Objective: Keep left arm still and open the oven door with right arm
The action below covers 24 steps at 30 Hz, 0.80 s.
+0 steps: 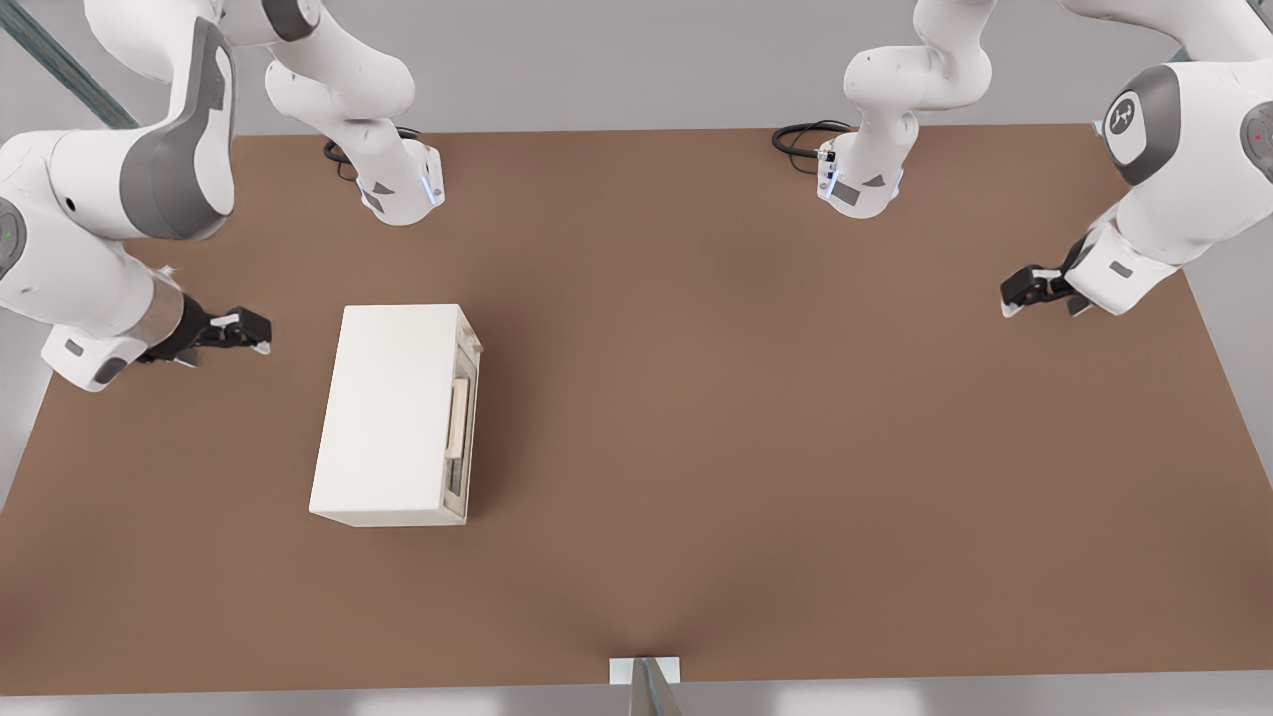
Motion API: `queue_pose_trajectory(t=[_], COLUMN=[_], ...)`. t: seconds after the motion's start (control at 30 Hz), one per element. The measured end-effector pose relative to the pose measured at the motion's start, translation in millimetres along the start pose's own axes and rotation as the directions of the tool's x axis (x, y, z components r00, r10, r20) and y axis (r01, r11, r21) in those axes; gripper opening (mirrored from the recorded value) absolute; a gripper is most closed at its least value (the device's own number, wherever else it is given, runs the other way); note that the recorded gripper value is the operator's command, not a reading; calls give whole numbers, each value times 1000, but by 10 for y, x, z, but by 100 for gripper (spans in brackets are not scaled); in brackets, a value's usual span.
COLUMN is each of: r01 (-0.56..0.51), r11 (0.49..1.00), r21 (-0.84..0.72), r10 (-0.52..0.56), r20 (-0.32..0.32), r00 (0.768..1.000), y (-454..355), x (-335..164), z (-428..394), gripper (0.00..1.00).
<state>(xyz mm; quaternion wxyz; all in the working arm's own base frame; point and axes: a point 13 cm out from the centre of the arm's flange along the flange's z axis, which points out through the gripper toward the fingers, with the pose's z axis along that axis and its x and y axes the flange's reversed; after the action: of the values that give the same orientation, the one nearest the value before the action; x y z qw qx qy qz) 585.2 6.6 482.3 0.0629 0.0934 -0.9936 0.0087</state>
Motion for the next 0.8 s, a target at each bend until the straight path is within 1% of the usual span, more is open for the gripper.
queue_pose_trajectory(t=[0.1, 0.13, 0.17, 0.2, 0.23, 0.27, 0.33, 0.37, 0.43, 0.5, 0.57, 0.7, 0.8], r01=[45, 91, 154, 245, 324, 381, 461, 477, 490, 471, 431, 322, 248], r11=[999, 996, 987, 961, 925, 887, 796, 760, 682, 624, 592, 545, 529], r21=[3, 10, 47, 127, 197, 262, 393, 442, 543, 623, 681, 774, 812], r10=[-45, -90, -151, -235, -304, -346, -375, -370, -354, -318, -273, -157, -99], r20=[-6, -25, -58, -94, -127, -169, -277, -308, -341, -348, -334, -283, -231], r00=[999, 996, 987, 968, 944, 923, 884, 876, 871, 882, 902, 946, 968], y=[74, 278, 569, 988, 1377, 1658, 2108, 2278, 2604, 2783, 2851, 2713, 2689], x=[-67, -143, -280, -410, -490, -523, -506, -511, -505, -546, -632, -776, -810], z=[75, 179, 352, 482, 589, 700, 937, 1008, 1099, 1254, 1419, 1746, 1919], gripper=[100, 95, 21, 27, 23, 0, 0, 0, 0, 0, 0, 0, 0])
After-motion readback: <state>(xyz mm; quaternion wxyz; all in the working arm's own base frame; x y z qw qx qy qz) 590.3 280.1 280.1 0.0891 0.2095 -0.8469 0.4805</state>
